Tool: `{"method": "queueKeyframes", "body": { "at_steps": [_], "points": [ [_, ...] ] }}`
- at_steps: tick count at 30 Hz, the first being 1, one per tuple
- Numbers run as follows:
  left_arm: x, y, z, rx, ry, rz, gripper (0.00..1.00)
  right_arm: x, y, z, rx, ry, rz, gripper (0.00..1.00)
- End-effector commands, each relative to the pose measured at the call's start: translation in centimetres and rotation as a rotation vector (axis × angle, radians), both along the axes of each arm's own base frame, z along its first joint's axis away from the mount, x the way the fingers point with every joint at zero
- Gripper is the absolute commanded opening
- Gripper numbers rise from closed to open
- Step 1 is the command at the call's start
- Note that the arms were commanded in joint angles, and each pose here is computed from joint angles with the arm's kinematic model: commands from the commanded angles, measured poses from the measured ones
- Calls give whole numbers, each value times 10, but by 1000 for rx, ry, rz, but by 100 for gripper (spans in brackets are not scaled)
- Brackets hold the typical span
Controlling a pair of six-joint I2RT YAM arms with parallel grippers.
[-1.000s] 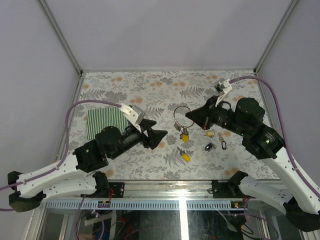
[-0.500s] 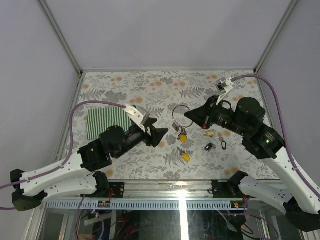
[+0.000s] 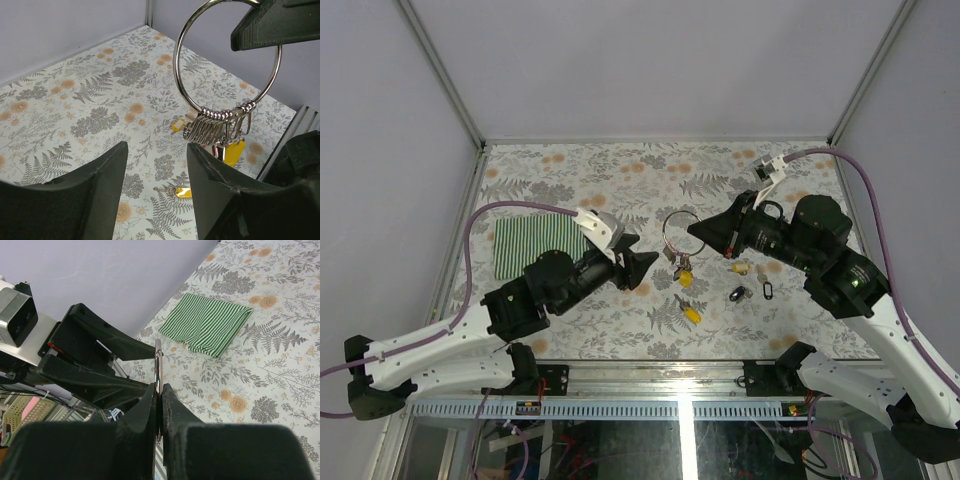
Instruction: Put the keys on the keyring
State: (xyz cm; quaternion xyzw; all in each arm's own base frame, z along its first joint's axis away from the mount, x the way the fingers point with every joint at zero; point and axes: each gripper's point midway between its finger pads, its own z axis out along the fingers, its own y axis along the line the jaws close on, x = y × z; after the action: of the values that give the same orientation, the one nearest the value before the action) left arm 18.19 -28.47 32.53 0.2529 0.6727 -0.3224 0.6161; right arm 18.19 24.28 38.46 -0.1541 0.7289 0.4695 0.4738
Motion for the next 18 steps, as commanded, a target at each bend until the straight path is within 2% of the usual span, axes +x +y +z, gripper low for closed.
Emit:
{"method": "queueKeyframes", "body": {
  "at_steps": [1, 18],
  "points": [
    [4, -1, 34, -90, -66, 17, 51, -8, 0, 42, 104, -90, 24, 0],
    [1, -13, 33, -82, -67, -26, 49, -8, 1, 41, 104, -89, 30, 0]
  ]
}}
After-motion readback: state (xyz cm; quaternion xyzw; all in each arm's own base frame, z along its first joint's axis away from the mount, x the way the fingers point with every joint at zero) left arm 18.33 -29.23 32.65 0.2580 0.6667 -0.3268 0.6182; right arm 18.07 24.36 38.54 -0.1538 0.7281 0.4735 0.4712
